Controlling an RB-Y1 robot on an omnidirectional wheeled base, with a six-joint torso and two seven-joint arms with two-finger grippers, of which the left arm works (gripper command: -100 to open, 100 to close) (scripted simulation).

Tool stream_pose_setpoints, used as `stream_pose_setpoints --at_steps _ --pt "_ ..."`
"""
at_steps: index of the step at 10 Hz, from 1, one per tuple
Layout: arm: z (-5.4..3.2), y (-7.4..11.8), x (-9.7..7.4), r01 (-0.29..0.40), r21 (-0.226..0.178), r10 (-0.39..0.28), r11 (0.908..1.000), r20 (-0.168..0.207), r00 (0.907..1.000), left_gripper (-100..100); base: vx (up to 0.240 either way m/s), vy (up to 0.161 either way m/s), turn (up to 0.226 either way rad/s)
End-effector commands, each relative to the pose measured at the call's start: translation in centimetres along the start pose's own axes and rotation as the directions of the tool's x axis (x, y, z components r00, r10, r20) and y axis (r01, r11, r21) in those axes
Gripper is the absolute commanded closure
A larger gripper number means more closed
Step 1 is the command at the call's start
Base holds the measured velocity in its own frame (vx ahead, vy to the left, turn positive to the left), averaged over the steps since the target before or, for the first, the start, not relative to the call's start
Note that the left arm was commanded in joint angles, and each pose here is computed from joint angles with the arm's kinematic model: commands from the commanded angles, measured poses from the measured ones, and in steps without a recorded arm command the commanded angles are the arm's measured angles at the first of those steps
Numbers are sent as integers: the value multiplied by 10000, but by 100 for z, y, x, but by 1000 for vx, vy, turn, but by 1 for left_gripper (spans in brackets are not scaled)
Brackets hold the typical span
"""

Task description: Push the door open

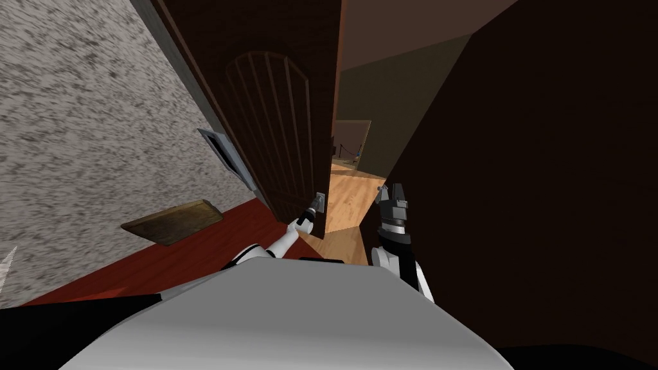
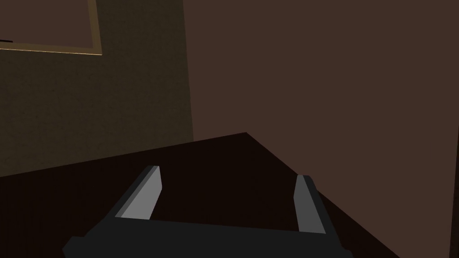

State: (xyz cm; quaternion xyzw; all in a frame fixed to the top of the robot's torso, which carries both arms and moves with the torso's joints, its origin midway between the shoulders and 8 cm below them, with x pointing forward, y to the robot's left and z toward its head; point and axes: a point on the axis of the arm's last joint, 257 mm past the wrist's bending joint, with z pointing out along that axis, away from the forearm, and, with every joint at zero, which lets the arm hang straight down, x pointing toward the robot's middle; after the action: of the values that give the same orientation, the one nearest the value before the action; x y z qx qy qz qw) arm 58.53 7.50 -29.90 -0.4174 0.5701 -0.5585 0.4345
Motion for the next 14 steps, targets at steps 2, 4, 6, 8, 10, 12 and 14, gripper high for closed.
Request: stream_pose_setpoints --at_steps 2,4,6,8,10,12,14 --pt "1 -7 -202 -178 26 177 9998 361 9992 100 120 -47 31" --pt "1 -15 -341 -285 45 282 9996 637 9976 100 156 -73 35" --pt "0 -28 -493 -388 66 380 9992 963 9946 100 180 -79 39" --pt "-3 -42 -645 -471 83 456 9989 1323 9902 100 213 -86 92" --pt "-10 -31 -631 -363 44 354 9993 1339 9904 -100 83 -68 83" --pt "-8 -28 -617 -313 32 306 9995 1328 9907 -100 -222 -39 10" --pt "2 -21 -552 -134 6 132 9999 1278 9917 -100 -226 -6 29"
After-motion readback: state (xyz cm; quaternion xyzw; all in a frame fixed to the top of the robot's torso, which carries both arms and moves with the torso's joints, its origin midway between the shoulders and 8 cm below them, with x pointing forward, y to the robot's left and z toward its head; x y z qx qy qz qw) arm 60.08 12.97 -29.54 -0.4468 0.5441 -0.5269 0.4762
